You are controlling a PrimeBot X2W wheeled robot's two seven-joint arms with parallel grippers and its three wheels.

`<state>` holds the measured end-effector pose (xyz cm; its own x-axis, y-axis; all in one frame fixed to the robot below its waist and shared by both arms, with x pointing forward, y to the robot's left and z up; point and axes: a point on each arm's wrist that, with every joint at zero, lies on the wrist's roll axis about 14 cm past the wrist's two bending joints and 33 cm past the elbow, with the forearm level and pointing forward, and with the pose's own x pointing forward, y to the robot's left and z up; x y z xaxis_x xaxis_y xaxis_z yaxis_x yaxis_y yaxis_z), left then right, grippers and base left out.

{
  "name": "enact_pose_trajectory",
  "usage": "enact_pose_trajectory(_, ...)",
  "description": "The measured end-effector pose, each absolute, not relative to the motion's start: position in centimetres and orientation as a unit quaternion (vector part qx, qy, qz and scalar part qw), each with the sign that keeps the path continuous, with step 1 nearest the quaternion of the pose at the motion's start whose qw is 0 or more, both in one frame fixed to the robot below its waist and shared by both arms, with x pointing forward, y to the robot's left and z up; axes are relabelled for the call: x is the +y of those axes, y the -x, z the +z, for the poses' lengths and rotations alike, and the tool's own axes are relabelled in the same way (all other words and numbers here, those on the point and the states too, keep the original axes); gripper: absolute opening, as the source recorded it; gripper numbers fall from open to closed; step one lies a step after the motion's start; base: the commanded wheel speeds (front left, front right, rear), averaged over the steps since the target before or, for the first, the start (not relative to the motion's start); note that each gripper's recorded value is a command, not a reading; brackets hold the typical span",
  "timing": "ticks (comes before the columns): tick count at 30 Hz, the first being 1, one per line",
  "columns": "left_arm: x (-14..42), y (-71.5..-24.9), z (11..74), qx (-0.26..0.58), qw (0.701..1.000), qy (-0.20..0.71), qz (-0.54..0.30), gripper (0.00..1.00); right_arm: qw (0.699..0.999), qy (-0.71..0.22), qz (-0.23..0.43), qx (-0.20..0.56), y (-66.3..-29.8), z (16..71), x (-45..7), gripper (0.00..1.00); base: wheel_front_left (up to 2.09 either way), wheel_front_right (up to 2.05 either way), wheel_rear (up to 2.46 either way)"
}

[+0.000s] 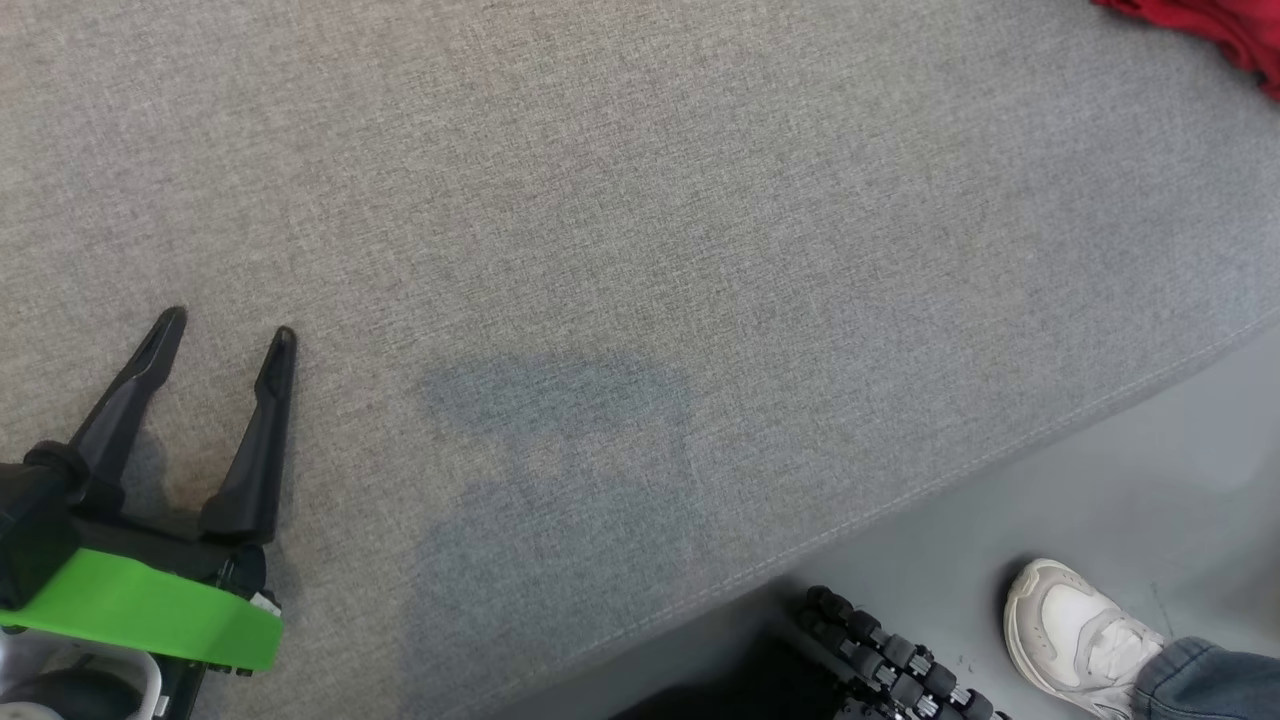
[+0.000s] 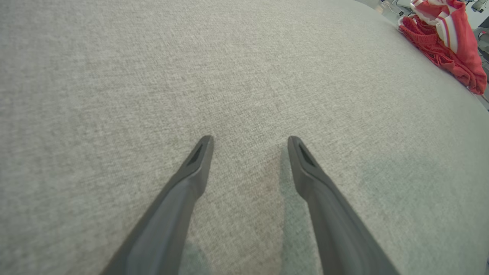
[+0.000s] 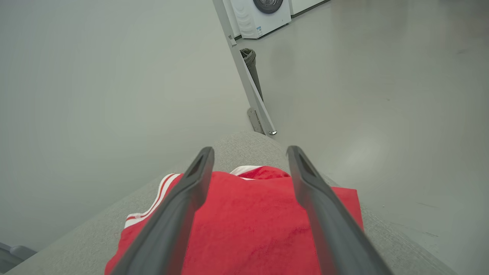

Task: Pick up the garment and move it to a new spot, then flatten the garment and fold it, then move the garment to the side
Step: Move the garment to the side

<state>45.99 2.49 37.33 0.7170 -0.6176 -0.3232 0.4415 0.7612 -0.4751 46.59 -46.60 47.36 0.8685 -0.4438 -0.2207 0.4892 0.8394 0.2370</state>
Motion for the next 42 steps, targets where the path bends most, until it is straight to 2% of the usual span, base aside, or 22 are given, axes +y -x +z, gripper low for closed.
enact_pose_trajectory(14,2.0,-44.9,39.1,0.225,0.911,0.217,-0.268,1.00,0.984,-0.066,-0.164,0.017,-46.9,50.6,-42.7,1.00,0.00,0.00,0.00)
enact_pose_trajectory(22,4.6,-44.3,41.1,0.189,0.934,0.217,-0.210,1.00,0.993,-0.006,-0.114,0.002,-47.2,52.4,-40.0,1.00,0.00,0.00,0.00)
enact_pose_trajectory(34,10.2,-43.0,44.4,0.125,0.970,0.159,-0.137,1.00,0.998,0.004,-0.066,0.009,-47.0,51.2,-34.4,1.00,0.00,0.00,0.00)
enact_pose_trajectory(42,14.2,-41.4,47.6,0.067,0.988,0.098,-0.095,1.00,1.000,-0.024,-0.004,0.014,-45.8,50.1,-27.5,1.00,0.00,0.00,0.00)
